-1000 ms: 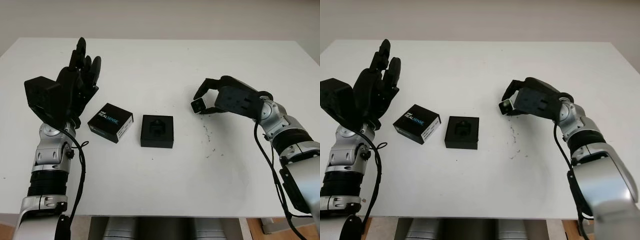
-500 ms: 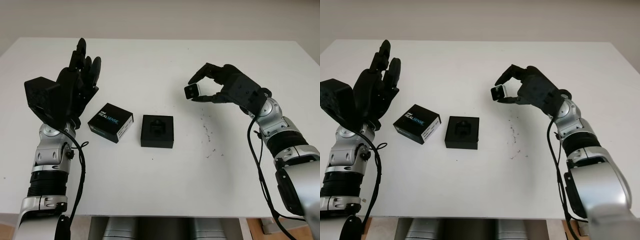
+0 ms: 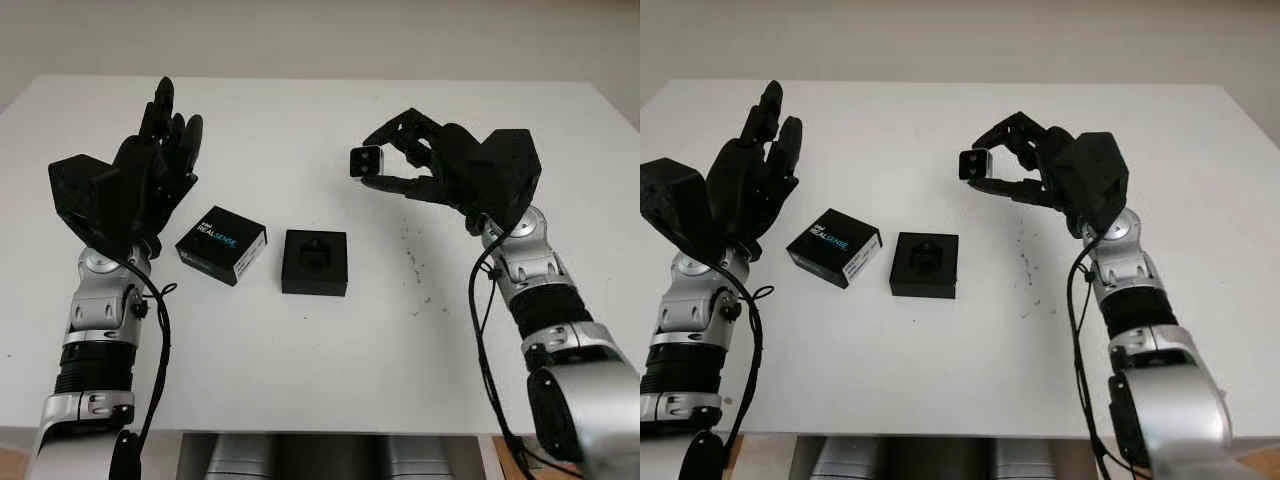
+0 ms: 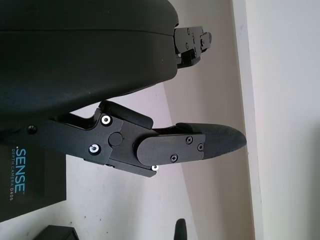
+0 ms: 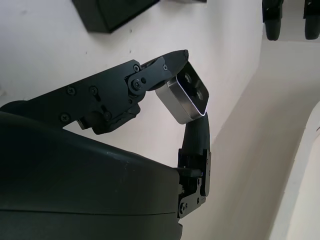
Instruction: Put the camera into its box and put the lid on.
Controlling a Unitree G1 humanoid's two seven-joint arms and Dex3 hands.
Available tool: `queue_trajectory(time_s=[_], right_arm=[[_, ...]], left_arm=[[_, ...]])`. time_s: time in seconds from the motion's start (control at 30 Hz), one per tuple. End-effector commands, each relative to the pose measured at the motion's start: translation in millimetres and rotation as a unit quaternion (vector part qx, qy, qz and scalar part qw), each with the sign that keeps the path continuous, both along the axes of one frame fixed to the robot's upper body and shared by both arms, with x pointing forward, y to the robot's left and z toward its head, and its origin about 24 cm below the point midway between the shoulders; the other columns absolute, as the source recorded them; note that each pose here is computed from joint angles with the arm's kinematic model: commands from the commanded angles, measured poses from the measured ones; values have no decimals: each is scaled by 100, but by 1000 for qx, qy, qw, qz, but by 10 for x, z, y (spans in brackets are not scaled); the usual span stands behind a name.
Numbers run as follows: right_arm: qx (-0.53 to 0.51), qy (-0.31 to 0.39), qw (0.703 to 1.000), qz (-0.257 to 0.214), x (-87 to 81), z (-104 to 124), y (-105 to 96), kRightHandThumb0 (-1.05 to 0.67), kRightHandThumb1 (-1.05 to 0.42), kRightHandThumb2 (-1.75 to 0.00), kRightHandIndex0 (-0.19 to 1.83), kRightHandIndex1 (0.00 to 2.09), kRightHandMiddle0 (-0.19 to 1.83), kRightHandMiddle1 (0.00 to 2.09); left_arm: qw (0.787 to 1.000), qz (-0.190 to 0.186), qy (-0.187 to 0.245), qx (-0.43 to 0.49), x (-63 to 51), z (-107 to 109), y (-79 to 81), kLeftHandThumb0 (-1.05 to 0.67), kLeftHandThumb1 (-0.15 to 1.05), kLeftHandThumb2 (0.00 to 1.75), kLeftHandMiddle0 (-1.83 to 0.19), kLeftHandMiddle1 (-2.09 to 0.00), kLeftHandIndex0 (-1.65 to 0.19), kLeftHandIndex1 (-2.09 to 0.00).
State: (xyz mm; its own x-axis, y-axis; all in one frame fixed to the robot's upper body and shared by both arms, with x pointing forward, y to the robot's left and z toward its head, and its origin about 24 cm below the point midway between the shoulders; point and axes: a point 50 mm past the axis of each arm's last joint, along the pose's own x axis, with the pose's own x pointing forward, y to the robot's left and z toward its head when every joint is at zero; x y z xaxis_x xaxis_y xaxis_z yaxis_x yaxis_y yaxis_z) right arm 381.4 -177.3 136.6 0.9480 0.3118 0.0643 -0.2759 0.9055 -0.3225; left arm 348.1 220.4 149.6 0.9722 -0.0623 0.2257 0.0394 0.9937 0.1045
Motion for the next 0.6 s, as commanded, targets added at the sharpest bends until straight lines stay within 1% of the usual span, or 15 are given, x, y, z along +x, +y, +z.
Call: queue_trajectory(time_s=[0.0, 0.13, 0.23, 0.37, 0.57], right_arm=[[5, 0, 1000, 5, -43, -11, 38, -40, -95, -5, 12, 4, 23, 175], [-10, 1, 1000, 24, -111, -106, 124, -46, -93, -5, 13, 5, 28, 170], [3, 11, 999, 46, -165, -181, 216, -49, -92, -5, 12, 4, 33, 169], [6, 14, 998, 62, -230, -258, 311, -49, -91, -5, 13, 6, 36, 168], [5, 34, 996, 82, -309, -359, 380, -50, -91, -5, 13, 5, 38, 169]], left_arm=[[1000, -2, 0, 9, -11, 19, 22, -69, 105, 46, 14, -5, 14, -5], [1000, -3, -4, 3, -11, 22, 30, -68, 105, 45, 14, -5, 14, -5], [1000, -2, -6, 3, -12, 29, 38, -68, 105, 45, 13, -6, 14, -6], [1000, -2, -4, 3, -13, 36, 48, -68, 105, 45, 14, -5, 14, -5], [1000, 0, -2, 11, -16, 42, 49, -69, 105, 45, 14, -5, 15, -5]])
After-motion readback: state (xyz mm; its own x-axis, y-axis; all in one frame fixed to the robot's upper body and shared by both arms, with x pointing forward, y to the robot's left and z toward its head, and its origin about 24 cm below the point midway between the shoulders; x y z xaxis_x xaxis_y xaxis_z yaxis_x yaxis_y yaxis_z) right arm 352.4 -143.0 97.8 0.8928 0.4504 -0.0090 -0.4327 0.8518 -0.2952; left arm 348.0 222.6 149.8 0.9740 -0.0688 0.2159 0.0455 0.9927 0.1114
